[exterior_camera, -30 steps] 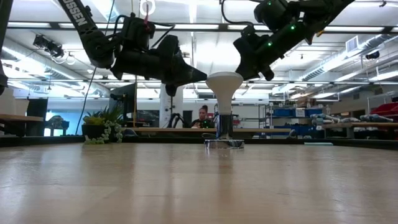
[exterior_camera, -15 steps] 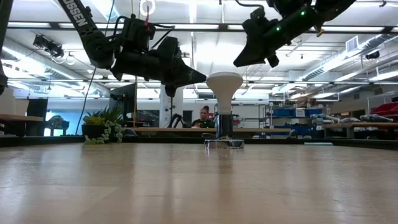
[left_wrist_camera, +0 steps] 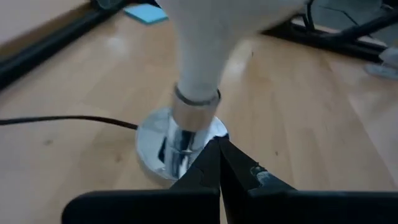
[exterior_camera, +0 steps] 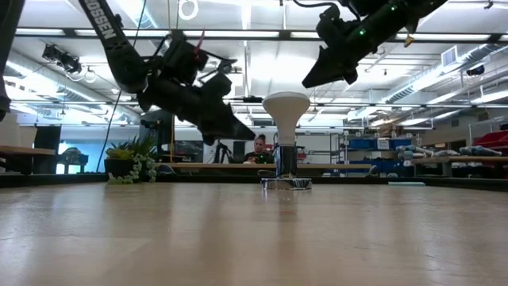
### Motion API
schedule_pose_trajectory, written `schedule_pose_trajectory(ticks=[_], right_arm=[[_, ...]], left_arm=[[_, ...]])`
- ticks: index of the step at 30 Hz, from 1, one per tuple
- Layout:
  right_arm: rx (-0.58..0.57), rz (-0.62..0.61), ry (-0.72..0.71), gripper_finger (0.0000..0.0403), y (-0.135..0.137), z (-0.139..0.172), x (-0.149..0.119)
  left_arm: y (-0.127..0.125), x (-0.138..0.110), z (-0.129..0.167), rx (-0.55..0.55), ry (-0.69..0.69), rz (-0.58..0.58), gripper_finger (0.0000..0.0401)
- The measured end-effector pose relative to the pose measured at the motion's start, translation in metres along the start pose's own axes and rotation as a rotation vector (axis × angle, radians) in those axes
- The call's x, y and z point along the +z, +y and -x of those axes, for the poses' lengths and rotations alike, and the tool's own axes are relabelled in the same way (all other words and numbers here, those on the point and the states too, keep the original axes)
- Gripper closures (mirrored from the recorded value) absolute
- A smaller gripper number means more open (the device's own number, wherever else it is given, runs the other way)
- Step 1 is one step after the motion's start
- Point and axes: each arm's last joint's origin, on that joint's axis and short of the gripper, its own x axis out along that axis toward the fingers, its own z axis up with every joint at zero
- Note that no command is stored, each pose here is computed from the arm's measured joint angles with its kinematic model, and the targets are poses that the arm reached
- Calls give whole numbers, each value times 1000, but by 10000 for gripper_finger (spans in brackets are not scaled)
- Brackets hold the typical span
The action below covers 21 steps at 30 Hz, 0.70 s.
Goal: Screw lightbulb
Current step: Insert the white lightbulb into the desk lamp
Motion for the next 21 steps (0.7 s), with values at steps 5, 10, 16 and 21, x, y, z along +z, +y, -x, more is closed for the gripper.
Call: schedule_pose_trajectory(ticks=[5,10,16,21], right_arm=[[7,72,38,387,2,0,-4],[19,102,78,352,12,2,-9],[34,37,82,252,21,4,-10],[38,17,84,189,23,4,-10]], left_arm=[[1,-16,-14,28,12,6,400],[5,-24,-23,45,-24,7,400],[13,-21,-33,62,2,-33,400],[17,-16,-40,74,109,-55,400]])
